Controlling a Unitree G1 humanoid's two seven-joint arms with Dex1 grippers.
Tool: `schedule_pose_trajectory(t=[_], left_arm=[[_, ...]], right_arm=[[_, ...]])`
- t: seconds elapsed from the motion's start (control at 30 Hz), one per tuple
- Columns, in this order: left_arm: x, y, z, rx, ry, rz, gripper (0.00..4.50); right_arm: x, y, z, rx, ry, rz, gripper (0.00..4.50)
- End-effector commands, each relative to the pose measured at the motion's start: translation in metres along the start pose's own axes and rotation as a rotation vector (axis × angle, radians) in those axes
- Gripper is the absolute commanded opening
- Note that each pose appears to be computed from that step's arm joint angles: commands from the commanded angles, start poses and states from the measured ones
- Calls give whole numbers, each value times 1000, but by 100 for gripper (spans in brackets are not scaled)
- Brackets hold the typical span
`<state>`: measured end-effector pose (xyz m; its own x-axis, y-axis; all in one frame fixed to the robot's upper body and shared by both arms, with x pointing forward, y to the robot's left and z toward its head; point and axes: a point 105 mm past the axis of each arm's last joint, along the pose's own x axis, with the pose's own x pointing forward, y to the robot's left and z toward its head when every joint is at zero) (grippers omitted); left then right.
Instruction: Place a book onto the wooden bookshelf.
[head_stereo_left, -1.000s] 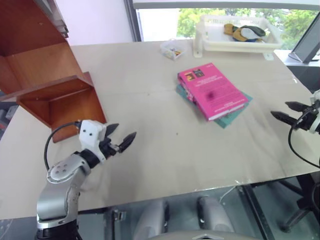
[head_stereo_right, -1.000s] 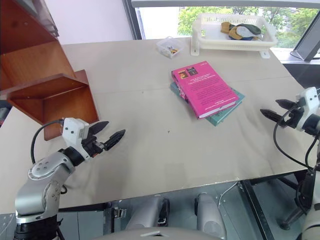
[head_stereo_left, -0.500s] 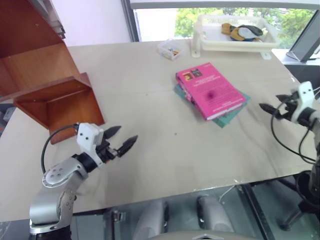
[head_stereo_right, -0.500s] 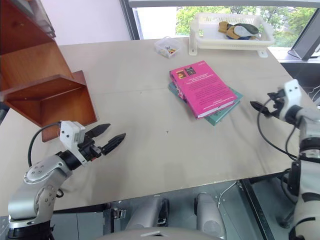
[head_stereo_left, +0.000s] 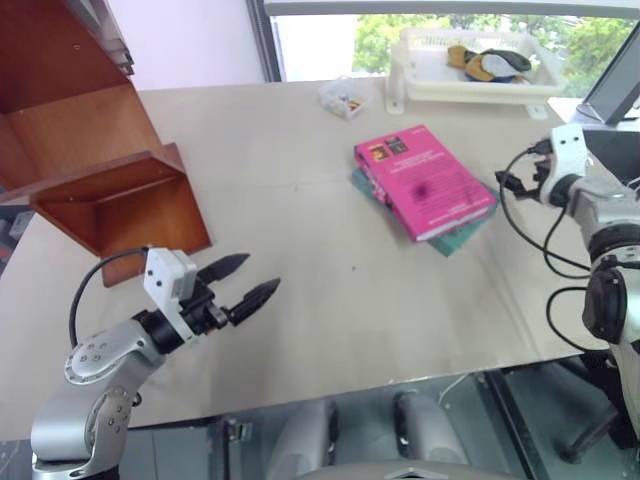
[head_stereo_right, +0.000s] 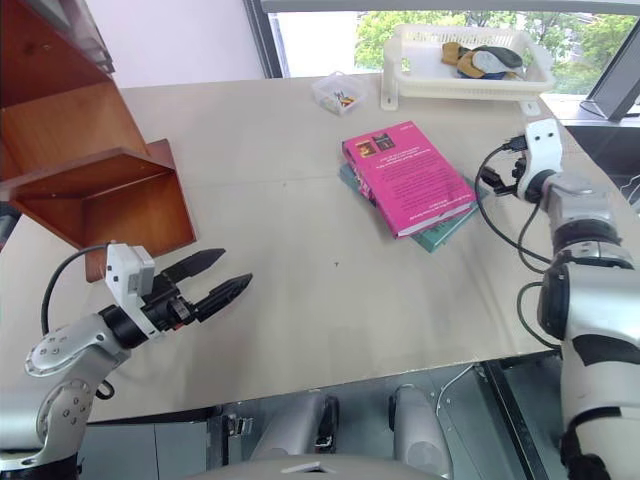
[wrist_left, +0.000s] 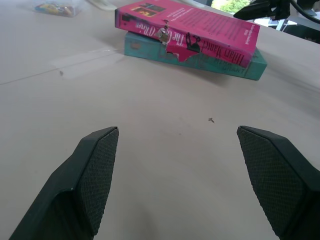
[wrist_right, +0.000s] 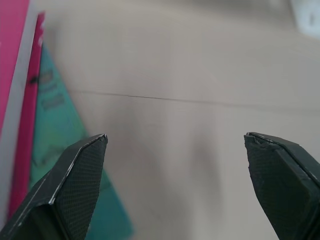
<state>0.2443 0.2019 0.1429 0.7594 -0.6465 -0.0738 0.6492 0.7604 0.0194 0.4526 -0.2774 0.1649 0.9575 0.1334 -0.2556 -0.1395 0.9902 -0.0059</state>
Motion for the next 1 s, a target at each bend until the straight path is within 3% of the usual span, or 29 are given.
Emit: schedule_pose_trajectory(t=[0.03, 0.17, 0.37, 0.73, 1.0], left_arm=[[-2, -4, 16, 63, -37, -10, 404], [-5, -2, 15, 72, -26, 18, 404], [-8, -2, 14, 77, -22, 39, 404], [-8, 0, 12, 91, 3, 58, 404], [-11, -4, 7, 73, 14, 60, 404]], right_arm=[[-1, -7, 18, 83, -51, -69, 450], [4, 10, 23, 618, -139, 19, 450], [7, 20, 13, 928, -118, 56, 450], [7, 46, 0, 1152, -20, 201, 450], [-9, 67, -11, 1140, 135, 402, 450]])
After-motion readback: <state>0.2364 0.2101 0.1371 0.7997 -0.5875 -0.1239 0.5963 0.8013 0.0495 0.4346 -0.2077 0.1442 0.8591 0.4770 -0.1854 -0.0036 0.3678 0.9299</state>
